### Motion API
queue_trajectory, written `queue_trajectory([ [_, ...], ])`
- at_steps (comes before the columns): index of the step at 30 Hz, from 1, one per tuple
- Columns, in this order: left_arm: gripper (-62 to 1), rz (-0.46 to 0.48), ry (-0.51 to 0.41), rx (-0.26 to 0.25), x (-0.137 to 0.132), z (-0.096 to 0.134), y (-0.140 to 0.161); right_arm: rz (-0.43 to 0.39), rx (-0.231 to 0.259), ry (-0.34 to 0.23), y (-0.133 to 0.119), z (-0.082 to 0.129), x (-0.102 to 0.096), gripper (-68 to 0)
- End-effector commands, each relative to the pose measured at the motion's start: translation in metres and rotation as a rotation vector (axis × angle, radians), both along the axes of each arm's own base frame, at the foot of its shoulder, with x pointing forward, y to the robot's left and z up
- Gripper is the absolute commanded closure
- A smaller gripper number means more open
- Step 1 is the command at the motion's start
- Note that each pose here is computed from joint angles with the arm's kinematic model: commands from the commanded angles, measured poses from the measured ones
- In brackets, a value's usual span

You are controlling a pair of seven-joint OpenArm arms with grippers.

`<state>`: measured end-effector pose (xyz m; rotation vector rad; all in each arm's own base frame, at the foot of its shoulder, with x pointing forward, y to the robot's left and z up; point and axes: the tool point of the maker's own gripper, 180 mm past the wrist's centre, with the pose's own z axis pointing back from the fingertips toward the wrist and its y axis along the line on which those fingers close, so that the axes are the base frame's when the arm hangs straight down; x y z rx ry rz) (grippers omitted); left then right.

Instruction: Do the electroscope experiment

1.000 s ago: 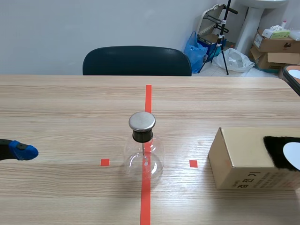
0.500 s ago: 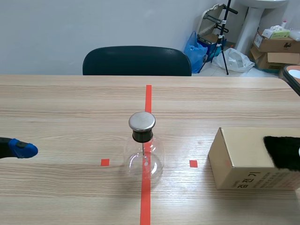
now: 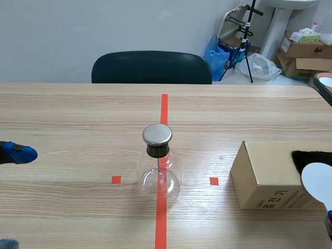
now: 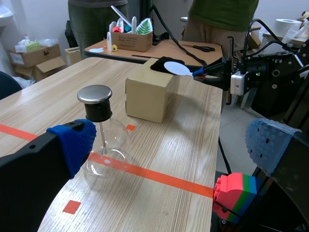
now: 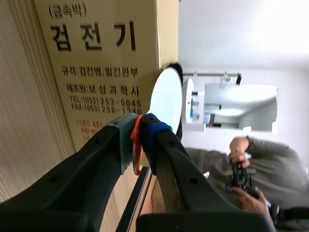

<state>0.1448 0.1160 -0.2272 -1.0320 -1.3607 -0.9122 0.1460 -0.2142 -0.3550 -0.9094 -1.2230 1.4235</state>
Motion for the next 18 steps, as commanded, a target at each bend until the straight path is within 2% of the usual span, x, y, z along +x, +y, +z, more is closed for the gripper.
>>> queue_trajectory([
  [1,-62.3,0.008,-0.009,-0.021,0.002,0.005,0.000,-0.113,-0.045,-0.069,-0.024,0.013,0.009,-1.7],
  [2,-62.3,0.008,-0.011,-0.020,0.002,0.005,0.000,-0.164,-0.056,-0.069,-0.033,0.013,0.010,-1.7],
  [3,-62.3,0.008,-0.010,-0.019,0.002,0.005,0.000,-0.171,-0.059,-0.072,-0.035,0.014,0.011,-1.7],
  [6,-62.3,0.009,-0.010,-0.018,0.002,0.005,0.000,-0.037,-0.040,-0.082,-0.011,0.016,0.012,-1.7],
  [8,-62.3,0.011,-0.010,-0.020,0.003,0.005,0.000,-0.002,-0.033,-0.084,-0.004,0.017,0.010,-1.8],
  [9,-62.3,0.013,-0.013,-0.018,0.003,0.005,0.000,-0.038,-0.036,-0.082,-0.010,0.017,0.011,-1.7],
  [11,-62.3,0.018,-0.023,-0.014,0.004,0.005,0.000,-0.168,-0.057,-0.077,-0.033,0.016,0.011,-1.7],
  [12,-62.3,0.018,-0.023,-0.015,0.004,0.005,0.000,-0.198,-0.067,-0.076,-0.039,0.016,0.011,-1.7],
  [13,-62.3,0.020,-0.023,-0.016,0.004,0.005,0.000,-0.180,-0.071,-0.076,-0.036,0.015,0.012,-1.7],
  [14,-62.3,0.020,-0.023,-0.016,0.004,0.005,0.000,-0.129,-0.069,-0.077,-0.027,0.015,0.012,-1.7],
  [16,-62.3,0.020,-0.022,-0.016,0.004,0.005,0.000,0.007,-0.049,-0.089,-0.001,0.019,0.012,-1.7],
  [17,-62.3,0.020,-0.022,-0.016,0.004,0.005,0.000,0.036,-0.043,-0.097,0.005,0.021,0.012,-1.7],
  [18,-62.3,0.020,-0.022,-0.016,0.004,0.005,0.000,0.018,-0.042,-0.105,0.003,0.024,0.013,-1.7],
])
